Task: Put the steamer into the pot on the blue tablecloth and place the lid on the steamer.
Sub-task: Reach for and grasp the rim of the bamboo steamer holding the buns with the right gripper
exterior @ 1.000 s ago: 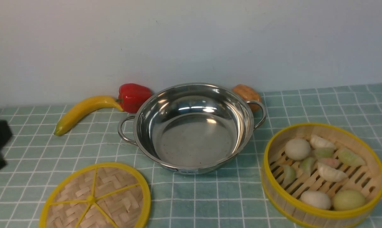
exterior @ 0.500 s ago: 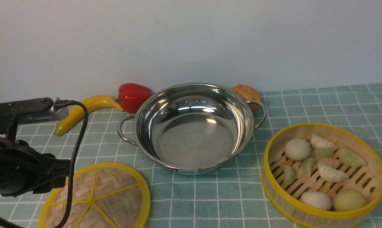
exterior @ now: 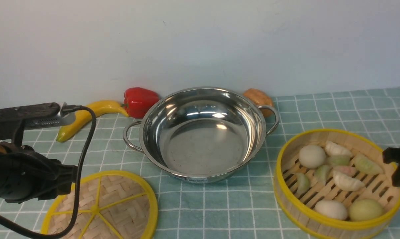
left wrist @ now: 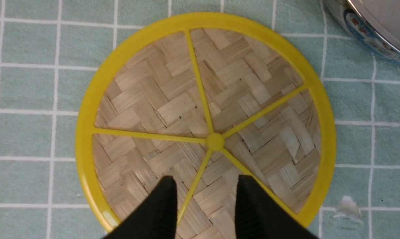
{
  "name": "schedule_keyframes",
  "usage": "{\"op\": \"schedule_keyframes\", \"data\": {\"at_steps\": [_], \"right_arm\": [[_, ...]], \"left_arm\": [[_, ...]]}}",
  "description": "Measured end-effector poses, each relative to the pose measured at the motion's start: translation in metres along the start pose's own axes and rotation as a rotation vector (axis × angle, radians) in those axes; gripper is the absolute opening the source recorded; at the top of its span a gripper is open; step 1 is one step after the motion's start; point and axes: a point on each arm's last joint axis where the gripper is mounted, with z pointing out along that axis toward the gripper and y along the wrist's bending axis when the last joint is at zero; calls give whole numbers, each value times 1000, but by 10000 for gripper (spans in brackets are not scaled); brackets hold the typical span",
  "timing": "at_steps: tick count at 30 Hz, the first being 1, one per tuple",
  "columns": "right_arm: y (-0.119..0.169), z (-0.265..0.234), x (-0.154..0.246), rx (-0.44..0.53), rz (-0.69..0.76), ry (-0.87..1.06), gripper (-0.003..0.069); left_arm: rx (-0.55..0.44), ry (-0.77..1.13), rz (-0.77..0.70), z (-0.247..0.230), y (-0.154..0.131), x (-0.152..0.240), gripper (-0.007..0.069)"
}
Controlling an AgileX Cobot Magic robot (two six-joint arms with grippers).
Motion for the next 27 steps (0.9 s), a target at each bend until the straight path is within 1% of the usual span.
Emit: {"op": "schedule_keyframes", "data": {"at_steps": [4,6,8,9,11,12,14,17,23,27], "right_arm": [[-2,19,-2,12,7,34,238],[-3,26,-1,17,9,56,219],[-3,27,-1,17,10,60,179],[-3,27,-2,19,11,65,116],[-4,25,-3,35,-9,73,55],[-5,24,-3,50,-40,87,57],[-5,16,-1,65,-57,134,59],[-4,3,-4,75,-73,143,62],[8,-57,-20,51,-91,80,62],[22,-92,-36,21,-117,21,62]], "left_arm": [[0,-4,0,0,0,0,243],[0,-4,0,0,0,0,243],[0,-4,0,0,0,0,243],[0,-4,0,0,0,0,243],[0,-4,0,0,0,0,243],[0,-4,0,0,0,0,243],[0,-5,0,0,0,-1,243],[0,-4,0,0,0,-1,243],[-5,-5,5,0,0,-1,243],[-6,-5,5,0,1,-1,243]]}}
